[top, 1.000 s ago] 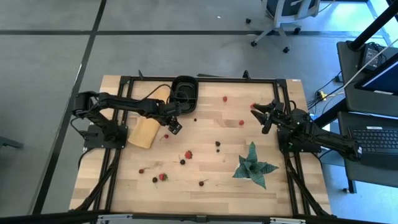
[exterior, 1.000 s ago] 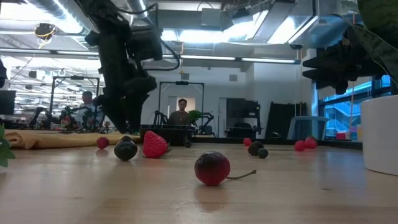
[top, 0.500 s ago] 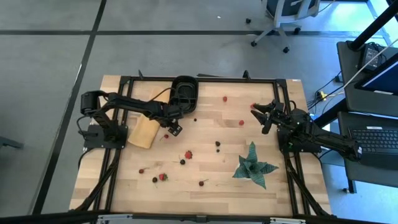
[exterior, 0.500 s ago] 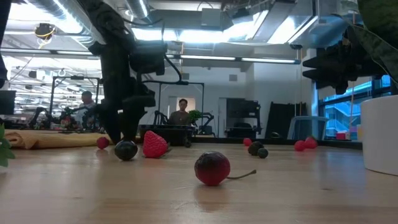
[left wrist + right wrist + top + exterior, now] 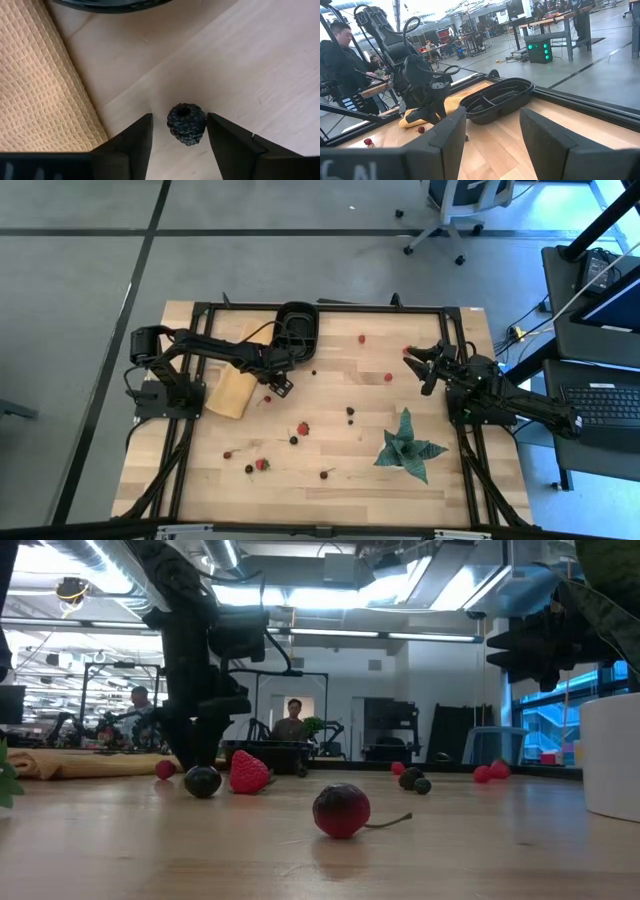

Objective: Pick and placing Produce into tupperware
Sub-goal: Put the top blackberry into the black bin

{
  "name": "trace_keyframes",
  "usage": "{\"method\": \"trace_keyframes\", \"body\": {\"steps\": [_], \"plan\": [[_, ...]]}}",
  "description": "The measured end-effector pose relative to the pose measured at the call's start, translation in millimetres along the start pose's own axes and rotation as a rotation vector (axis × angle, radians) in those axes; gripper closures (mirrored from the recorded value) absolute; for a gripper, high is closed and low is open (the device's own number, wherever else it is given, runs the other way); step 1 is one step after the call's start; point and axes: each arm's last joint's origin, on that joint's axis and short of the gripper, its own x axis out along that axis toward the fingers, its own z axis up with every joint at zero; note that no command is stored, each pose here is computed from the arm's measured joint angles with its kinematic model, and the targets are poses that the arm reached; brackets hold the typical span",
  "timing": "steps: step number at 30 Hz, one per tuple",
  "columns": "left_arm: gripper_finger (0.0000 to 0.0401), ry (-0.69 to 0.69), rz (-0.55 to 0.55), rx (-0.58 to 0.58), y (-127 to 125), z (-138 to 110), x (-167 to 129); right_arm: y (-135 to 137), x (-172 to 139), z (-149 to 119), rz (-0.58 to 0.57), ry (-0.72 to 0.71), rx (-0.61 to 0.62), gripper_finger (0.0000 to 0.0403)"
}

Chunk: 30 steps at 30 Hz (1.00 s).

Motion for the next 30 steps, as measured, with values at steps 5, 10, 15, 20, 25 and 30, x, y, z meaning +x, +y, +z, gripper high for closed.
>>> {"method": "trace_keyframes", "body": {"steps": [5, 10, 15, 20, 25, 30], "plan": [[0.0233, -0.003, -0.001, -0.002, -0.1, 0.2, 0.1, 0.0, 0.0, 0.0, 0.000, 0.000, 0.000, 0.0215], [0.0239, -0.007, 0.000, -0.004, -0.2, 0.4, 0.1, 0.0, 0.0, 0.0, 0.000, 0.000, 0.000, 0.0215], [0.0251, -0.007, 0.000, -0.004, -0.2, 0.5, 0.2, 0.0, 0.0, 0.0, 0.000, 0.000, 0.000, 0.0215], [0.0276, -0.018, 0.007, -0.002, -0.2, 1.0, 0.3, 0.0, 0.0, 0.0, 0.000, 0.000, 0.000, 0.0215], [0.0297, -0.019, 0.007, -0.001, -0.3, 1.0, 0.2, 0.0, 0.0, 0.0, 0.000, 0.000, 0.001, 0.0215], [0.0298, -0.016, 0.005, -0.001, -0.3, 0.9, 0.3, 0.0, 0.0, 0.0, 0.000, 0.000, 0.002, 0.0215]]}}
